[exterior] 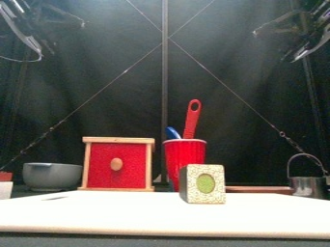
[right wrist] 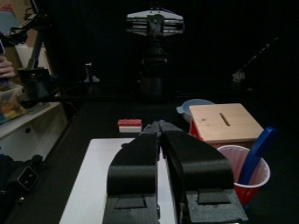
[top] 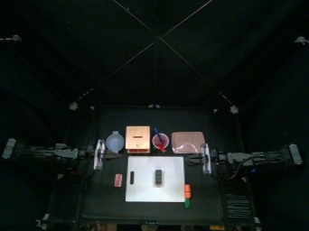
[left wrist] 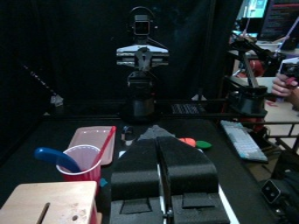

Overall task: Cut the sushi into 4 pieces with the knife
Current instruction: Pick up the knife at its handle with right hand

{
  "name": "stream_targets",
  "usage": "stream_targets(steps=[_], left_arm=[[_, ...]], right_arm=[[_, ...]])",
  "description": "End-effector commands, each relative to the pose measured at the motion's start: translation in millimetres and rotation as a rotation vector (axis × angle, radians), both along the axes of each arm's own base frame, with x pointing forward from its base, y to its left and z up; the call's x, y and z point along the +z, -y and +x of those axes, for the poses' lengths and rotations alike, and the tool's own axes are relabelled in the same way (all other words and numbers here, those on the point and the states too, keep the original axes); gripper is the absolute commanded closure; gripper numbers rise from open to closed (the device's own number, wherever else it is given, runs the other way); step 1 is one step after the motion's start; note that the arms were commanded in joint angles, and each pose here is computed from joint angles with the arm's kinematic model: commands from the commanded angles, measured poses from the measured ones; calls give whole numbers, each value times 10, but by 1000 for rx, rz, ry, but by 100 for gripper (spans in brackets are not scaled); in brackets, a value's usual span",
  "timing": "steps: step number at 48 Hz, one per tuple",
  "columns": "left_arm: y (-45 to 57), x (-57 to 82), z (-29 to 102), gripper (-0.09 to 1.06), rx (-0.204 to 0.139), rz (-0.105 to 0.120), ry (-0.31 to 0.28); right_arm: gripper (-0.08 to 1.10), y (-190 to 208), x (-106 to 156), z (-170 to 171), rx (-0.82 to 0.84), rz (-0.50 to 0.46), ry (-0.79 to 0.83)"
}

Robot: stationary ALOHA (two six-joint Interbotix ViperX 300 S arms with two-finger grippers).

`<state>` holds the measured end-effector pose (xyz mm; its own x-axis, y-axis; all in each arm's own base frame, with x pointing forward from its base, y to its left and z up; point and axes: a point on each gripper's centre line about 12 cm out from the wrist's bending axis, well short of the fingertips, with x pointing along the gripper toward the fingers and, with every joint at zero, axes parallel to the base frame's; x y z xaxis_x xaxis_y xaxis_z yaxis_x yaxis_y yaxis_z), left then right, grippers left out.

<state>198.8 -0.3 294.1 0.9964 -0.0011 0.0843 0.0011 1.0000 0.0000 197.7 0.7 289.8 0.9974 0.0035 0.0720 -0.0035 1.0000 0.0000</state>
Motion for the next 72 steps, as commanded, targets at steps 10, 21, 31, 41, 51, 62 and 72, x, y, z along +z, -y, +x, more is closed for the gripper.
stream_targets(steps=[10,21,31,41,51,62,72], left_arm=[[38,-132,163,99,-17,-3,-37],[55,-202,264,99,-24,4,-55],[54,-224,263,99,-23,3,-60],[54,-226,259,99,-23,3,-60],[46,-248,257,99,-20,0,-66],[39,-266,252,99,-17,-2,-71],[36,-290,245,99,-15,-2,-77]], right_arm=[[95,97,312,418,-44,79,-100],[83,281,362,974,-100,99,-405],[43,384,311,1414,-117,68,-631],[-2,477,204,1714,-139,-49,-821],[-1,536,-23,1954,-174,-180,-1075],[0,601,-267,2168,-228,-287,-1329],[0,637,-347,2274,-231,-318,-1444]])
